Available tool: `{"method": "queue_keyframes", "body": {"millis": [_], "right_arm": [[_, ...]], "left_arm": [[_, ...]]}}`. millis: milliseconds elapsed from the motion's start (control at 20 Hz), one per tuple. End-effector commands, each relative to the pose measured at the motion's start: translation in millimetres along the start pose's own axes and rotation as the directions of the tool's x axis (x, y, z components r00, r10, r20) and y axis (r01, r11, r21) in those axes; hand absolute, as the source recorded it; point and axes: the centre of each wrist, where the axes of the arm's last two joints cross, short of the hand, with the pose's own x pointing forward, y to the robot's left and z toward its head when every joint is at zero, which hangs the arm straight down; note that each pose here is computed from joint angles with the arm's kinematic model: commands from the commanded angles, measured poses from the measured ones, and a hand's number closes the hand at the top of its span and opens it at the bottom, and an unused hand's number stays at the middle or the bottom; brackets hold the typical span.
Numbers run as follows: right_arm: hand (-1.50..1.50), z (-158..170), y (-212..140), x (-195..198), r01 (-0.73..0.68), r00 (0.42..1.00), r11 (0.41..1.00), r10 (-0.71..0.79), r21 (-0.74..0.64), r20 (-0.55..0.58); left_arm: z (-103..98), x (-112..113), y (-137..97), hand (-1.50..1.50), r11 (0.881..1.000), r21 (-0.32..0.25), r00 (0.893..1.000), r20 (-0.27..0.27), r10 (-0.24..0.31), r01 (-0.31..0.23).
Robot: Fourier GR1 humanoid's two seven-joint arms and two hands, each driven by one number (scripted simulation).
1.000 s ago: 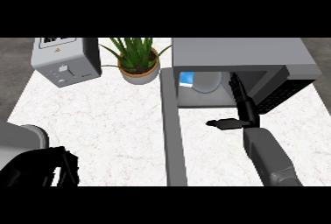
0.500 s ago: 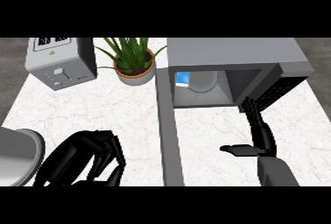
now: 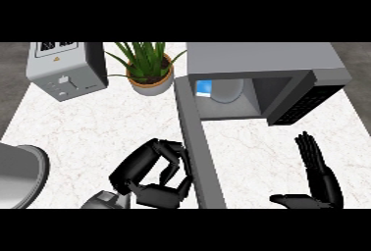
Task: Pick up the milk, place it into the microwave and close the microwave
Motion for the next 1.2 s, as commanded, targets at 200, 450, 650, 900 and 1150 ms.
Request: {"method": "queue_keyframes", "body": {"millis": [200, 450, 650, 900, 1150], "right_arm": [[-1.50, 21, -41, 59, -0.040, 0.996, 0.995, 0.032, 0.092, 0.083], [-1.50, 12, -37, 91, 0.036, 0.989, 0.990, -0.056, 0.139, 0.139], [-1.50, -1, -29, 103, 0.082, 0.981, 0.985, -0.107, 0.153, 0.163], [-1.50, -1, -29, 132, 0.076, 0.972, 0.976, -0.118, 0.206, 0.202], [-1.50, -18, -18, 150, 0.095, 0.961, 0.961, -0.157, 0.260, 0.229]], "left_arm": [[-28, -69, -46, 1.50, 0.993, -0.042, 0.992, -0.063, -0.109, 0.106], [-49, -81, -57, 1.50, 0.991, 0.069, 0.993, 0.015, -0.120, 0.119], [-42, -110, -67, 1.50, 0.989, 0.119, 0.995, 0.022, -0.093, 0.090], [-65, -95, -77, 1.50, 0.992, 0.091, 0.995, -0.041, -0.086, 0.089], [-71, -88, -82, 1.50, 0.992, 0.124, 0.998, 0.042, -0.039, 0.033]]}}
